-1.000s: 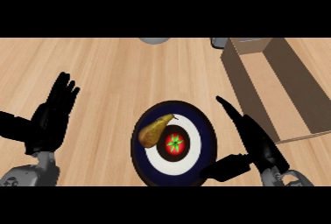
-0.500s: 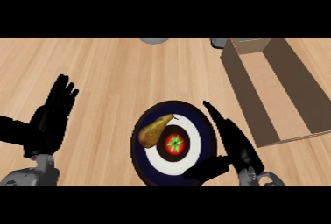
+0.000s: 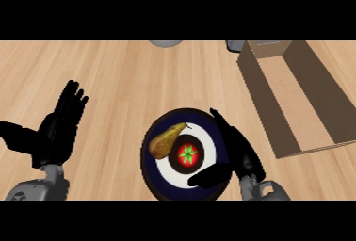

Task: Pick the tomato from the plate and place it in the cardboard box

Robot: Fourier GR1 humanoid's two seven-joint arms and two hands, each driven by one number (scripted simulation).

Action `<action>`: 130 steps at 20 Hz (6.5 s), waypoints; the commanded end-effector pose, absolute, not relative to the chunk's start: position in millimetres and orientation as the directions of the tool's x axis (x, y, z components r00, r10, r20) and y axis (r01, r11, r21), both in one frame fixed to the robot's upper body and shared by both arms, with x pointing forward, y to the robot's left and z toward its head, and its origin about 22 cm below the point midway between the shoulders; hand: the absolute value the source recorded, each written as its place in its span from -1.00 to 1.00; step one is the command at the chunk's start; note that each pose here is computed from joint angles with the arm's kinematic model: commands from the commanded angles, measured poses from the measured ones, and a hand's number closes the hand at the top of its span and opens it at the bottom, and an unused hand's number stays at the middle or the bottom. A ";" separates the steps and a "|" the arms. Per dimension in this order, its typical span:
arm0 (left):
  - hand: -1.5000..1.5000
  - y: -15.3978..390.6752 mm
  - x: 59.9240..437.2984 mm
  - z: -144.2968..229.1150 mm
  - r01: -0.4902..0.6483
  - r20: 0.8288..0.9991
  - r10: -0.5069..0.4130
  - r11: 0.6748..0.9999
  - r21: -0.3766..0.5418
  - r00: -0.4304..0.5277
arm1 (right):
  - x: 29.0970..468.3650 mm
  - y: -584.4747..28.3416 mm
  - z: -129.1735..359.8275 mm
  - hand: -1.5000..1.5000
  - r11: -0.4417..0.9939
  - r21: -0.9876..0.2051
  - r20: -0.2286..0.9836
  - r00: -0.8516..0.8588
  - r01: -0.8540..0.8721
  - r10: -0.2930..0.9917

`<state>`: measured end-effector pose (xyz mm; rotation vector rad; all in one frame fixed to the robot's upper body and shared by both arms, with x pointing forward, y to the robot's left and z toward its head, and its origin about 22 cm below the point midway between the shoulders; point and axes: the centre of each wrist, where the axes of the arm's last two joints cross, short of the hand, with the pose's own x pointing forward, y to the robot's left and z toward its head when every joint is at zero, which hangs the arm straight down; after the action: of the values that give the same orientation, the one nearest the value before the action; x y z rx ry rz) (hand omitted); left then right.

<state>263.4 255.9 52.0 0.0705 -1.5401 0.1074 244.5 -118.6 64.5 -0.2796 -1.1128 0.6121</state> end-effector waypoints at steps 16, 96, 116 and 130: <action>0.00 270.4 270.6 72.3 -0.111 0.999 0.028 0.993 -0.025 0.022 | 249.5 -97.8 25.1 -1.00 0.761 -0.542 0.689 0.330 -0.357 0.646; 0.00 256.9 259.0 51.6 -0.135 1.000 0.019 0.991 -0.016 0.022 | 347.3 -36.6 199.4 1.00 0.358 -0.851 0.444 0.162 0.384 0.881; 0.00 259.7 278.1 68.2 -0.098 1.000 0.027 0.995 -0.026 0.003 | 421.8 -218.4 133.6 1.00 0.019 -0.981 0.095 0.394 0.192 0.914; 0.00 250.8 265.2 55.9 -0.099 0.999 0.033 0.995 -0.031 0.016 | 424.0 -279.9 97.9 -1.00 0.189 -0.911 0.309 0.303 0.365 0.901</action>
<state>262.7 252.8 55.1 0.0492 -1.5512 0.0914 427.8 -264.3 102.6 -1.3165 -1.0971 0.6713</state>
